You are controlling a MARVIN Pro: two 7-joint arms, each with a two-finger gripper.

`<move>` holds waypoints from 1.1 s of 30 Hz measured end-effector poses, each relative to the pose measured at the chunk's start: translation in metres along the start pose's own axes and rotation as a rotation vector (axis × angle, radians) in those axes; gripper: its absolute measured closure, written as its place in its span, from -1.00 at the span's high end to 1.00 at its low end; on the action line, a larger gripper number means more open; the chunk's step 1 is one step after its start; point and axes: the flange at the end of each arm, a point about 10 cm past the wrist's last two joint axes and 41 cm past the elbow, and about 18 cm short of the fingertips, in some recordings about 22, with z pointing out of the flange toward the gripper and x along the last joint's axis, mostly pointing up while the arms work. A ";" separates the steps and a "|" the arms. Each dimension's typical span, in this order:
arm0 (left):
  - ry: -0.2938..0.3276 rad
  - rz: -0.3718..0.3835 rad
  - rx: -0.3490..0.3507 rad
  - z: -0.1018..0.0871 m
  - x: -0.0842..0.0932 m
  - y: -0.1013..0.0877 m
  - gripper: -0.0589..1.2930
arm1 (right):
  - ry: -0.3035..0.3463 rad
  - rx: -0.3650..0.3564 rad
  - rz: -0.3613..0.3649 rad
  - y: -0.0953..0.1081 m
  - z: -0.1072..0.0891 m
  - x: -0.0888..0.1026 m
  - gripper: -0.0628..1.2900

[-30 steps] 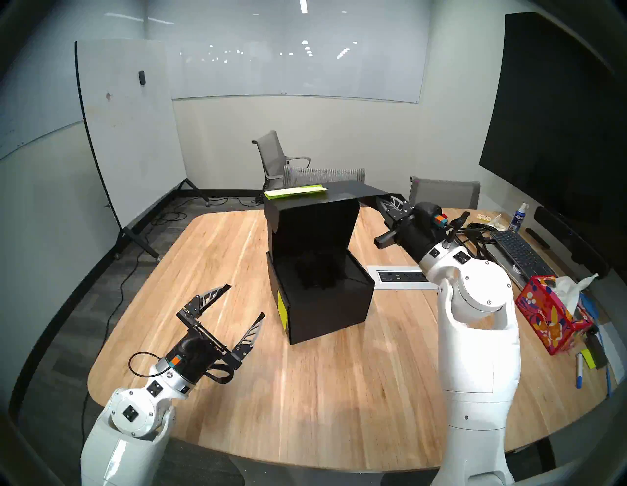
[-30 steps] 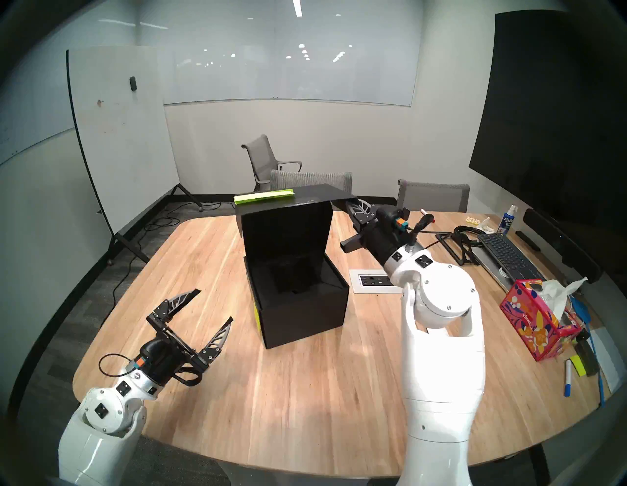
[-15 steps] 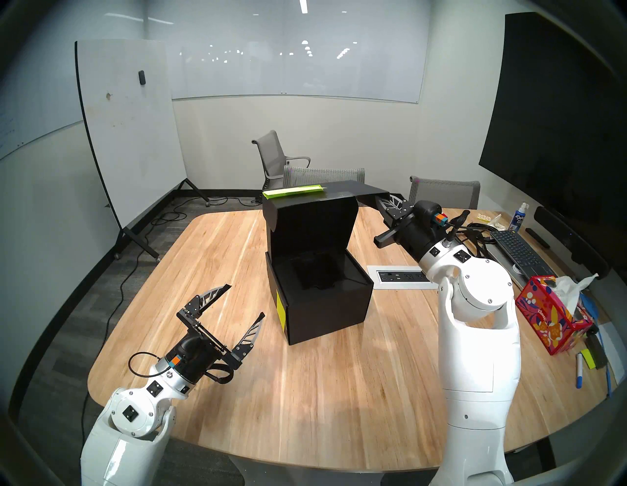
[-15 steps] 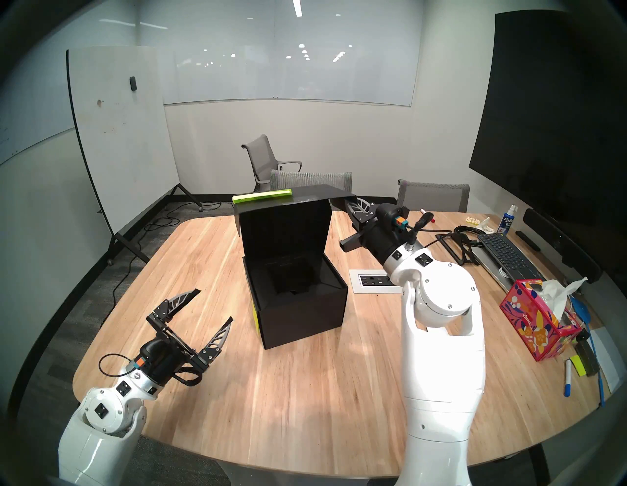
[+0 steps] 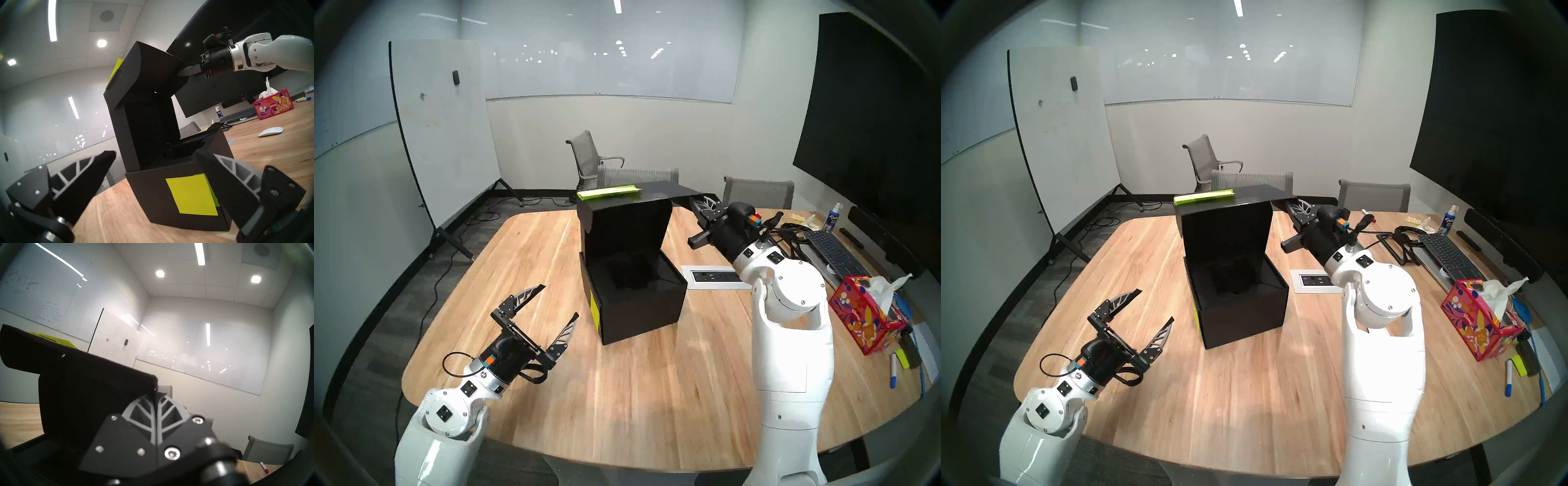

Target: Open the box and place the mouse inside

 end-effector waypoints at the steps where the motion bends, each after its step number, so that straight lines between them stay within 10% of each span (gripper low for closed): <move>1: 0.001 -0.001 -0.004 0.001 0.000 0.000 0.96 | 0.000 0.000 0.000 0.000 0.000 -0.001 -0.95; 33: -0.035 -0.053 -0.107 0.060 -0.014 -0.005 0.96 | -0.004 0.001 0.017 -0.002 -0.003 -0.012 -0.95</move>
